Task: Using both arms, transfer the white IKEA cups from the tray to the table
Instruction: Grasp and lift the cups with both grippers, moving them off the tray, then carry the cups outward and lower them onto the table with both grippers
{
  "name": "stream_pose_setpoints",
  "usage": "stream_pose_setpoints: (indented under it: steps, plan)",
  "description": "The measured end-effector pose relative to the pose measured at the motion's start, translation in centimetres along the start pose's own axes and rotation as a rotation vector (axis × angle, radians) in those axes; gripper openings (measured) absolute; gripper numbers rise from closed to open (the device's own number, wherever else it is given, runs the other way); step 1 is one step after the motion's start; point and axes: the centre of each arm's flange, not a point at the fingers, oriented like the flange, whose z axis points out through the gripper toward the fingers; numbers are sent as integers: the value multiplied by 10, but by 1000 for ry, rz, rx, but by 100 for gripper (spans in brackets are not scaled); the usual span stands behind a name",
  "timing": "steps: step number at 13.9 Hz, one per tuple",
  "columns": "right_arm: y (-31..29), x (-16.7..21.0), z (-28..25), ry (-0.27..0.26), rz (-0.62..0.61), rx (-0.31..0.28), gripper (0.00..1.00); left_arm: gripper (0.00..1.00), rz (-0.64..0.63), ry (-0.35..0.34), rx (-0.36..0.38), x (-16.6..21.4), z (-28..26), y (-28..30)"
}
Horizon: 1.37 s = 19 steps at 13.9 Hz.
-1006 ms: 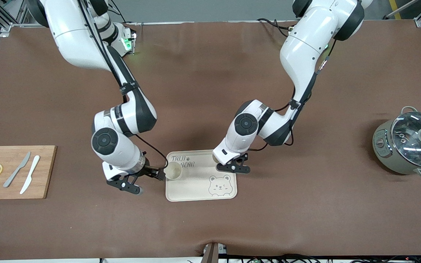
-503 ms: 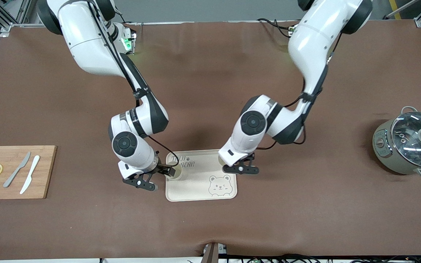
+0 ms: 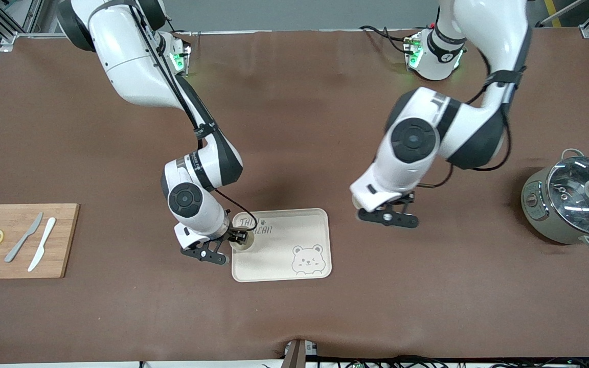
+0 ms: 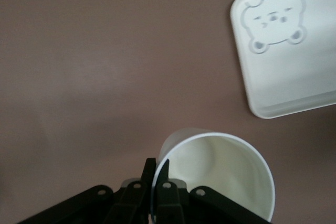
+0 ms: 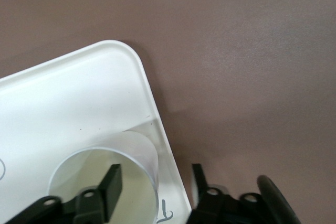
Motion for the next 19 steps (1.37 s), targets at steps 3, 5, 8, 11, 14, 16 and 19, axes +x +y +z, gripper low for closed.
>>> stream_pose_setpoints:
  steps: [3, 5, 8, 11, 14, 16, 19]
  plan:
    - [-1, 0, 0, 2, -1, 1, 24, 4, 43, 46, -3, -18, 26, -86]
    - [-3, -1, -1, 5, -3, 4, 3, 4, 42, 26, 0, -35, 49, -127]
    - [-5, -1, -3, 7, -6, 7, 3, 4, 55, 30, -14, -45, 74, -158]
    - [-3, 7, -16, 17, 2, 7, 3, 4, 101, 59, -100, -56, 99, -206]
    - [13, 28, -40, 5, 34, -12, 3, 4, 127, 68, -122, -65, 122, -244]
    - [34, 51, -58, 6, 31, -14, 3, 4, 146, 80, -121, -66, 134, -257]
    - [78, 84, -70, 18, -35, -13, 3, 4, 176, 118, -111, -71, 164, -275]
